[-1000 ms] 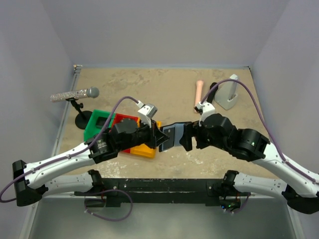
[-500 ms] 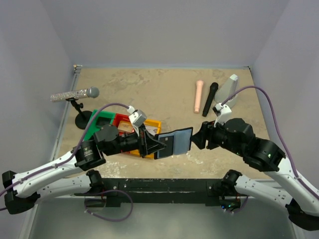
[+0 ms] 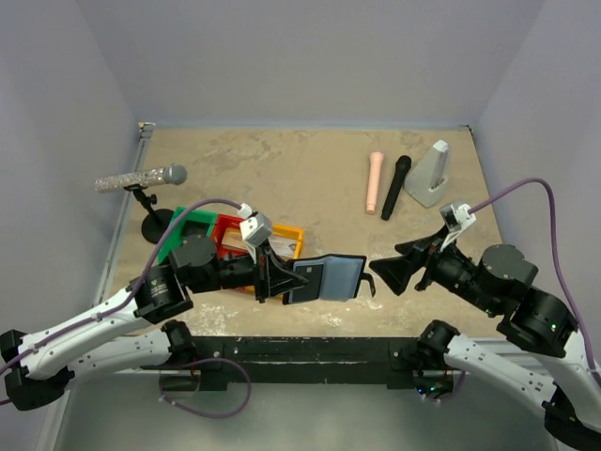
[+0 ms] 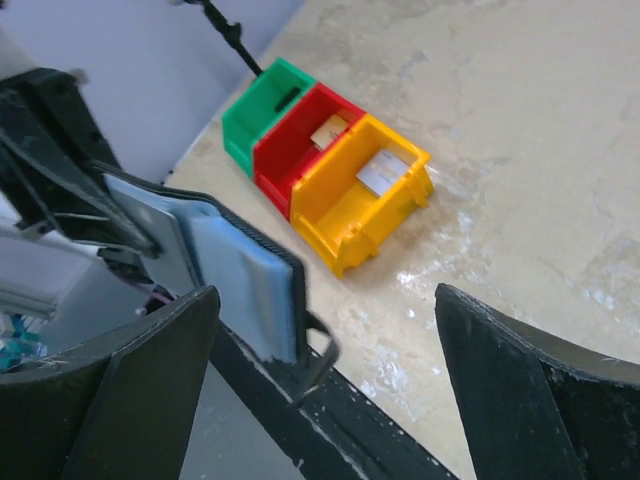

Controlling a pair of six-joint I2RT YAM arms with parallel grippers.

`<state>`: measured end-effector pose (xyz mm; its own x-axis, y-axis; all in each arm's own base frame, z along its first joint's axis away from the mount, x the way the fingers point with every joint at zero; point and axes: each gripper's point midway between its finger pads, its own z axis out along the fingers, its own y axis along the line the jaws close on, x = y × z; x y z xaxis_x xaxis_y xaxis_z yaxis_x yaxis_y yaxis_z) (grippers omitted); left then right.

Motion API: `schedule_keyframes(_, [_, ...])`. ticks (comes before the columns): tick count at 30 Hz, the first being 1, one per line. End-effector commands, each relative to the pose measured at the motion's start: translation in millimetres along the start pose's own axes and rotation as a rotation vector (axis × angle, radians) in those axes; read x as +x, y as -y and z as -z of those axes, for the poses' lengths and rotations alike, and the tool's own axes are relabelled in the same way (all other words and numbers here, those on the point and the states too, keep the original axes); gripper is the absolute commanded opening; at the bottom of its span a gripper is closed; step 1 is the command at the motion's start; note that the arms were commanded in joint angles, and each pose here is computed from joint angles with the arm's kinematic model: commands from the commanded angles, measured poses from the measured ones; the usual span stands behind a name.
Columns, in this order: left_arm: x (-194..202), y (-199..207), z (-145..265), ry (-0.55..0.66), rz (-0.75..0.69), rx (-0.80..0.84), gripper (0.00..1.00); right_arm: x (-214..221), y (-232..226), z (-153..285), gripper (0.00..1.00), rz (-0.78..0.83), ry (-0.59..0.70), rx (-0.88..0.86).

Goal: Take the credit cards out of the card holder
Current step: Place the card holder at the center of the board.

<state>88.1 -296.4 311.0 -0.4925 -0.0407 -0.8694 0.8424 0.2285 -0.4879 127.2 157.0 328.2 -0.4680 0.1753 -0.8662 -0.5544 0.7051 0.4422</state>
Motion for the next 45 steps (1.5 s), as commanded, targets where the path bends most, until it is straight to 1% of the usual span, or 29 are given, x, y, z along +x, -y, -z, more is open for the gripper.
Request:
schedule_keyframes(1, [-19.9,15.3,10.3,0.029,-0.07,0.048,0.0,-26.3,-31.2,12.5,0.97,0.067,0.091,-0.162])
schedule_keyframes(2, [-19.5,16.0,11.1,0.025,-0.073,0.053,0.0,-26.5,-36.7,14.7,0.99,0.082,0.094,-0.196])
schedule_keyframes(4, [-20.8,21.1,12.7,0.028,-0.077,0.08,0.0,-22.0,-48.4,13.9,0.99,0.111,0.055,-0.26])
schedule_keyframes(6, [-22.7,28.5,13.6,0.03,-0.083,0.117,0.0,-11.4,-56.8,7.8,0.99,0.129,-0.02,-0.308])
schedule_keyframes(8, [-23.5,36.2,14.8,0.026,-0.087,0.156,0.0,-3.5,-59.7,1.8,0.99,0.131,-0.066,-0.328])
schedule_keyframes(12, [-24.0,44.3,17.0,0.024,-0.092,0.198,0.0,1.2,-64.5,-2.5,0.99,0.129,-0.082,-0.361])
schedule_keyframes(22, [-27.0,47.5,18.4,0.042,-0.102,0.214,0.0,25.3,-79.5,-7.6,0.99,0.133,-0.213,-0.476])
schedule_keyframes(25, [-29.1,49.2,18.9,0.048,-0.109,0.22,0.0,35.2,-77.1,-11.3,0.95,0.128,-0.263,-0.472])
schedule_keyframes(27, [-29.4,49.7,17.8,0.046,-0.109,0.224,0.0,41.2,-75.7,-14.3,0.88,0.121,-0.293,-0.469])
schedule_keyframes(29, [-30.4,50.7,17.7,0.048,-0.111,0.229,0.0,46.5,-75.5,-16.4,0.79,0.117,-0.316,-0.475])
schedule_keyframes(34, [-28.5,50.6,18.1,0.045,-0.113,0.232,0.0,53.0,-74.7,-19.0,0.45,0.111,-0.339,-0.482])
schedule_keyframes(36, [-27.8,49.7,18.5,0.044,-0.116,0.228,0.0,54.1,-75.6,-18.0,0.34,0.11,-0.34,-0.491])
schedule_keyframes(37, [-27.2,48.7,18.2,0.043,-0.116,0.224,0.0,54.8,-76.6,-17.3,0.23,0.111,-0.343,-0.5])
schedule_keyframes(38, [-27.4,48.3,18.4,0.045,-0.117,0.221,0.0,55.2,-77.0,-17.3,0.08,0.109,-0.346,-0.502])
schedule_keyframes(39, [-26.7,47.0,18.3,0.045,-0.117,0.216,0.0,54.7,-77.3,-17.1,0.0,0.107,-0.345,-0.502])
schedule_keyframes(45, [-26.3,46.0,17.8,0.044,-0.122,0.213,0.0,55.2,-76.6,-14.7,0.0,0.106,-0.345,-0.501])
